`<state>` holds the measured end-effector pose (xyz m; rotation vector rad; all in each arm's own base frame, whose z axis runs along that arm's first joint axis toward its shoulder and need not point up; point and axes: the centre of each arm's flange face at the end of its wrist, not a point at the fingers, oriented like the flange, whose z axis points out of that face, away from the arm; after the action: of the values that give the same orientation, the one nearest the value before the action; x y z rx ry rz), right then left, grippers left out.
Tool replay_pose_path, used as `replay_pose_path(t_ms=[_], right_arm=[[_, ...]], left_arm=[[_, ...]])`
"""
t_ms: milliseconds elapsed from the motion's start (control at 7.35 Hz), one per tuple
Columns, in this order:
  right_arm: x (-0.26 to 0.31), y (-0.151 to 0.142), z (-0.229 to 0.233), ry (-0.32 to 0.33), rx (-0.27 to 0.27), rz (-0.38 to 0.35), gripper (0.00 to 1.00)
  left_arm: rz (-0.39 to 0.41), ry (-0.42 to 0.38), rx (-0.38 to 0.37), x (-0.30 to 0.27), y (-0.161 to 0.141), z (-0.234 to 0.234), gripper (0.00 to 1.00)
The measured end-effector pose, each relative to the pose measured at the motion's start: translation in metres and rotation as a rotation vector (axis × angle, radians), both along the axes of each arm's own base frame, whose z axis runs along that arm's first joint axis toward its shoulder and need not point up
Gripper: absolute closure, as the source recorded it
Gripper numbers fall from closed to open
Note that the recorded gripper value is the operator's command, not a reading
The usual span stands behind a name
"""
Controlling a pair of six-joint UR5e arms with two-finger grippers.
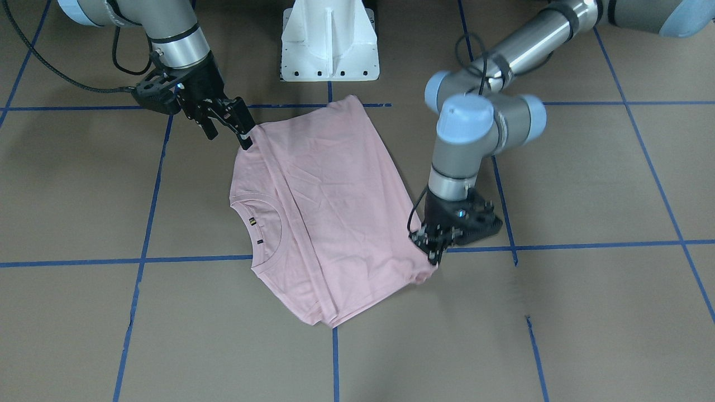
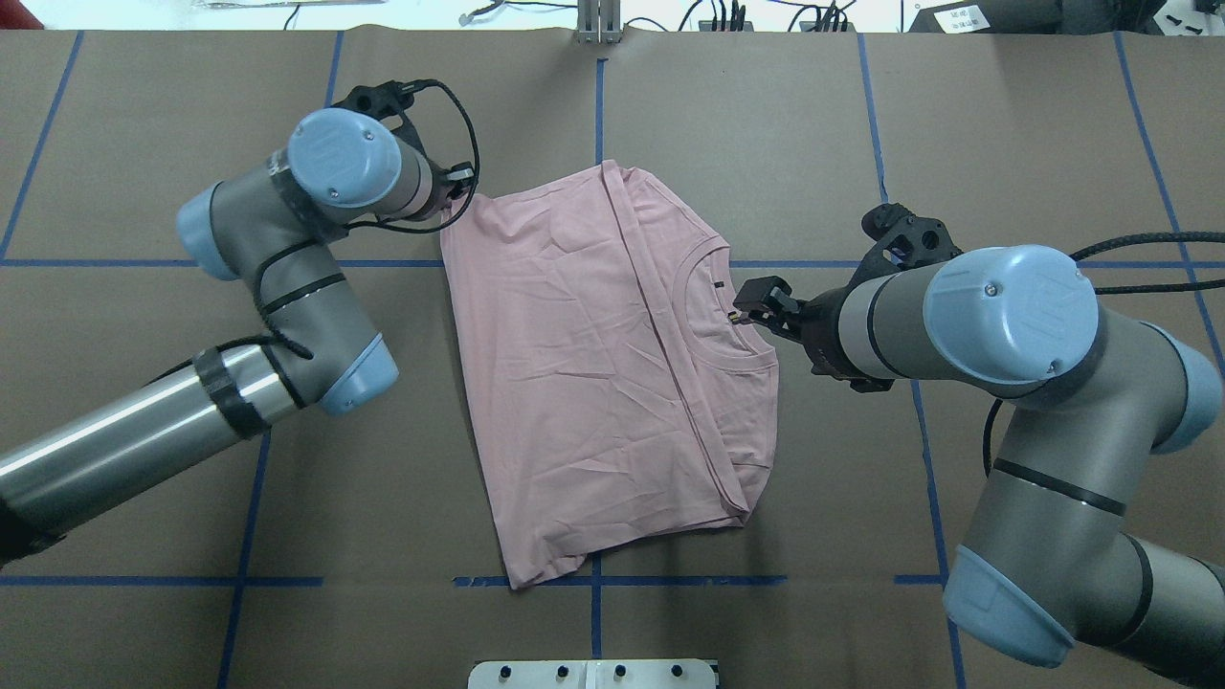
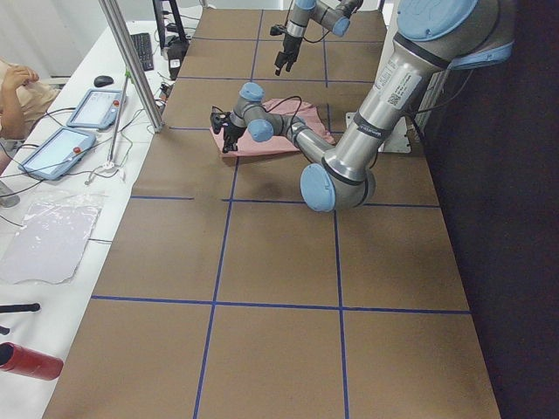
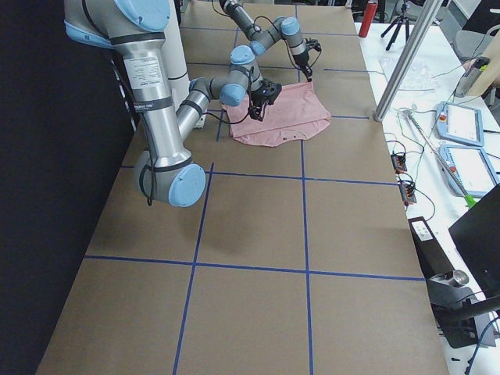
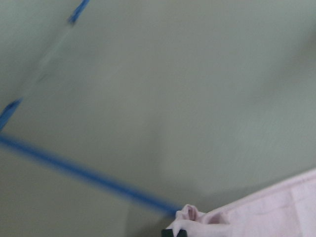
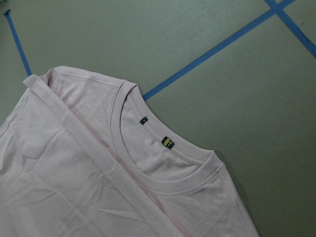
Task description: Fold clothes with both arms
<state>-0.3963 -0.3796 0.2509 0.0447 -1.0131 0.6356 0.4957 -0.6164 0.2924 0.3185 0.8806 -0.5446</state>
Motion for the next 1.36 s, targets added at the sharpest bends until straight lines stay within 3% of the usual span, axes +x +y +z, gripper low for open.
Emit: replay_pose_path(t_ms=[136,272,408,816,1088,1360], right_arm=[[-0.002,0.0,-0.001,-0.002,0.001,0.0,0.0],[-0.003,-0.001,0.0,-0.002,0.0,0.0,0.0],[-0.004,-0.001,-0.002,-0.004,0.001,0.0,0.0],[-0.019,-0.001,-0.006,-0.005,0.001,-0.012,0.0],[-0.064,0.008,-0.005,0.019,-0.009,-0.015,0.0],[-0.122,0.027,-0.002,0.038,-0.058,0.02,0.06]], left_arm=[[-0.017,-0.009,0.019,0.002,-0.037,-0.006,1.0],[-0.028,-0.018,0.032,0.002,-0.062,-0.006,0.86],[-0.027,-0.03,0.05,-0.001,-0.078,0.002,0.44],[-0.015,-0.053,0.09,-0.013,-0.091,0.026,0.38],[-0.011,-0.031,0.14,-0.05,-0.078,0.027,0.38],[0.007,0.004,0.158,-0.07,-0.061,0.024,0.38]])
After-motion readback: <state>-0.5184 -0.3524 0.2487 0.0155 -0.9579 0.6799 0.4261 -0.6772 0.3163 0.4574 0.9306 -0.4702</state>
